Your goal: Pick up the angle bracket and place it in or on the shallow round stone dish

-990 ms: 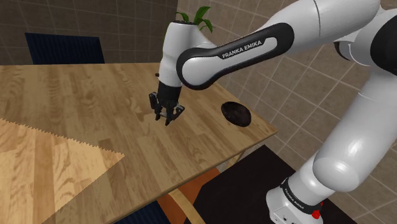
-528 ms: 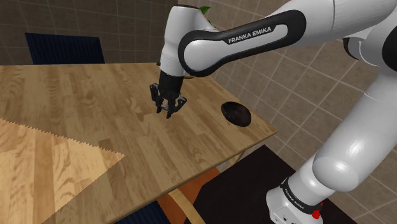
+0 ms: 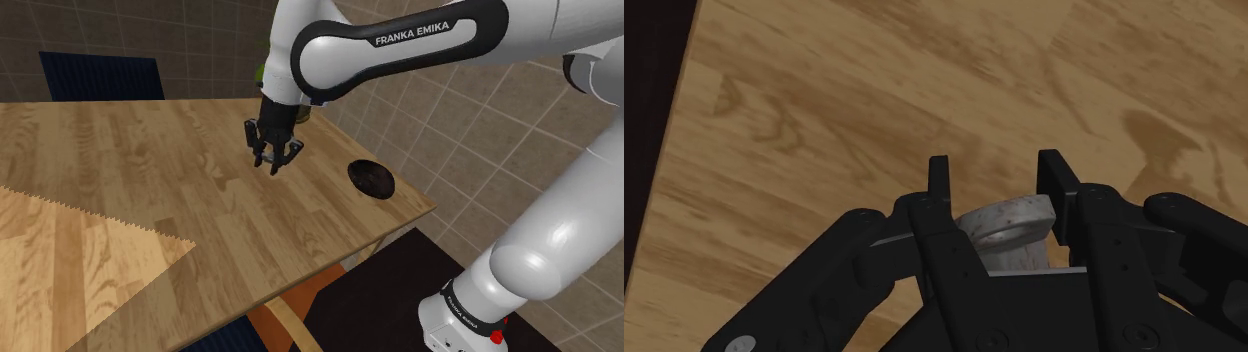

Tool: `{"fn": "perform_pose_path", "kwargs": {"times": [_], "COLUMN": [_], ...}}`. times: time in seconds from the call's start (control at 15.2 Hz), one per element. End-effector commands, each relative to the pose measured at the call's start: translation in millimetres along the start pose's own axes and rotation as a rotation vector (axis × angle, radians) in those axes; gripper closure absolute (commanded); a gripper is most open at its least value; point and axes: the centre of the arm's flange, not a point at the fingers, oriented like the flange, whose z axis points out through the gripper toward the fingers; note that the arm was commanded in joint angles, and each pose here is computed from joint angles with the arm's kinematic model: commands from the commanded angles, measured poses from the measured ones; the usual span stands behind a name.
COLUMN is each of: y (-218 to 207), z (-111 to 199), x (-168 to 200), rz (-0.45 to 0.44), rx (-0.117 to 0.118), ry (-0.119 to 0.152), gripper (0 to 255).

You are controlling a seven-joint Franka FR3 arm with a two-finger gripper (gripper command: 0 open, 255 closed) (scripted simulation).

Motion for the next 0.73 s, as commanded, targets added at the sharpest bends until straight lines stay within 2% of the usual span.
{"fn": "perform_pose_path", "kwargs": {"times": [0.0,0.66], "y": [13.0,97.4], "z": [-3.6,-12.2], "x": [18.3,119.5], "rz": [-0.001,-0.001], "rx": [0.0,0.0], "ry": [-0.001,-0.001], "gripper": [255,255]}}
